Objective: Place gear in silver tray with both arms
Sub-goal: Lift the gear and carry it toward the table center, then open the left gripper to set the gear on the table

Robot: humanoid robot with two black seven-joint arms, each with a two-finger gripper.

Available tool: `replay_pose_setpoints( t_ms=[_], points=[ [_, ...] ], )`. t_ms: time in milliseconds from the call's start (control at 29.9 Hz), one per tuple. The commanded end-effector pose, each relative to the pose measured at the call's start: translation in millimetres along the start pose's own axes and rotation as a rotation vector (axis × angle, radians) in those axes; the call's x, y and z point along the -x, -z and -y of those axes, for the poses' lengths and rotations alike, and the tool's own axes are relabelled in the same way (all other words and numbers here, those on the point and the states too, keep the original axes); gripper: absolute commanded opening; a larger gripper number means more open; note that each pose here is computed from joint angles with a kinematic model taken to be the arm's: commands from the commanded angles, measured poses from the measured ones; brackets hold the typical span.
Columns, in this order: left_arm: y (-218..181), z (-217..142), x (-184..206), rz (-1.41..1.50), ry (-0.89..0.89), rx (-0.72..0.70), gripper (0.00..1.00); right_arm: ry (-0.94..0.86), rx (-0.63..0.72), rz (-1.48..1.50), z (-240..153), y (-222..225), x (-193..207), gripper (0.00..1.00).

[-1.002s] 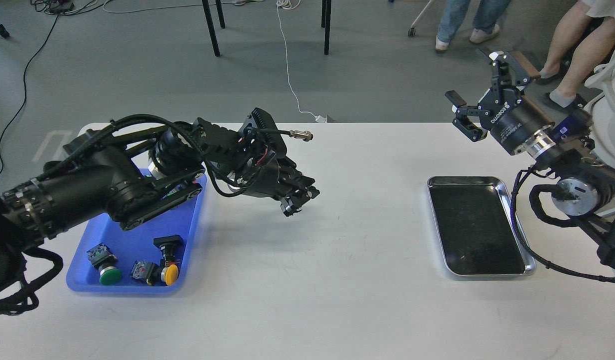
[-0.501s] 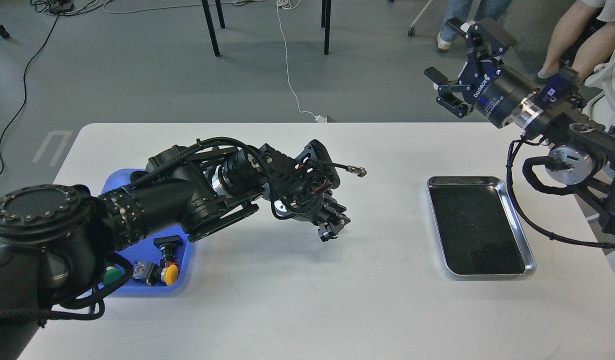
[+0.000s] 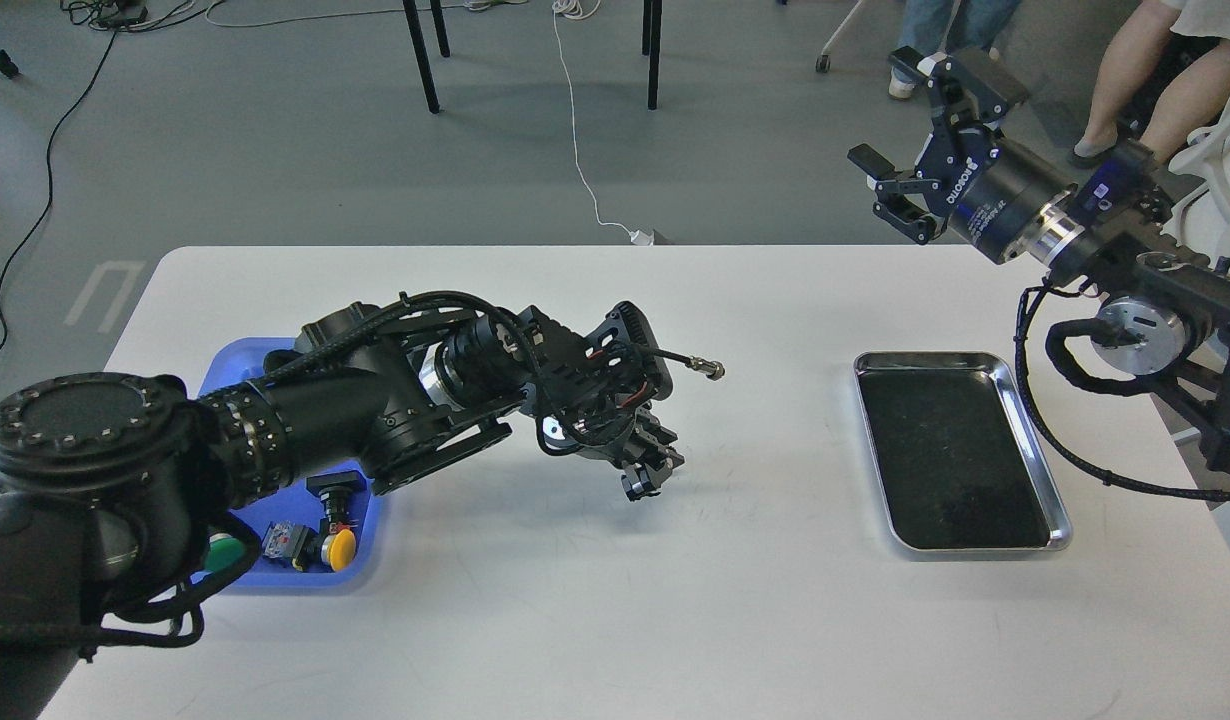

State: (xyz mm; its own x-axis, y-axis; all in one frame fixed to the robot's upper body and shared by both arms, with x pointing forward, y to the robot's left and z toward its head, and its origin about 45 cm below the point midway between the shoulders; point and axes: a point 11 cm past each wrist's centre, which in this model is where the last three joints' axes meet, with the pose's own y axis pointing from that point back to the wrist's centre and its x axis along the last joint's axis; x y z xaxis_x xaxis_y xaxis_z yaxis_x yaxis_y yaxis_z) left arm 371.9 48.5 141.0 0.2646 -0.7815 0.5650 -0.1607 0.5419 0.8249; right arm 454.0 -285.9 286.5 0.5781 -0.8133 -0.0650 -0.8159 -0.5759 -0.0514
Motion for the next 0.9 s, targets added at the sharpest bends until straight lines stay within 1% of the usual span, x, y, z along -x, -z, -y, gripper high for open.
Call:
replay_pose_setpoints(
  t_ms=[0, 301, 367, 434, 468, 568, 601, 768, 869],
  points=[
    [-0.8, 1.5, 3.6, 0.0, 0.009, 0.002, 0.2, 0.002, 0.001, 0.001, 0.1, -0.6, 0.7, 0.99],
    [-1.5, 2.6, 5.8, -0.004, 0.012, 0.004, 0.22, 0.0, 0.005, 0.004, -0.7, -3.0, 0.7, 0.99],
    [-1.7, 2.8, 6.0, -0.006, 0.011, 0.004, 0.25, 0.0, 0.005, 0.004, -0.7, -3.0, 0.7, 0.99],
    [-1.4, 2.5, 5.5, -0.005, 0.011, 0.003, 0.32, 0.0, 0.005, 0.004, -0.7, -3.0, 0.7, 0.99],
    [-1.4, 2.5, 5.5, -0.005, 0.011, 0.003, 0.39, 0.0, 0.005, 0.004, -0.7, -3.0, 0.7, 0.99],
    [-0.8, 1.9, 4.3, -0.005, 0.007, 0.002, 0.64, -0.001, 0.005, 0.003, -1.1, -2.7, 0.1, 0.99],
    [-0.4, 1.4, 3.4, -0.005, 0.006, 0.001, 0.7, -0.001, 0.005, 0.003, -1.1, -2.7, 0.1, 0.99],
    [1.2, -1.7, -3.9, 0.002, -0.011, -0.003, 0.8, -0.004, 0.007, 0.005, -3.2, -3.6, -1.2, 0.99],
    [2.7, -5.5, -13.2, 0.012, -0.036, -0.006, 0.87, -0.024, 0.016, -0.007, -13.1, -2.0, -10.6, 0.99]
  ],
)
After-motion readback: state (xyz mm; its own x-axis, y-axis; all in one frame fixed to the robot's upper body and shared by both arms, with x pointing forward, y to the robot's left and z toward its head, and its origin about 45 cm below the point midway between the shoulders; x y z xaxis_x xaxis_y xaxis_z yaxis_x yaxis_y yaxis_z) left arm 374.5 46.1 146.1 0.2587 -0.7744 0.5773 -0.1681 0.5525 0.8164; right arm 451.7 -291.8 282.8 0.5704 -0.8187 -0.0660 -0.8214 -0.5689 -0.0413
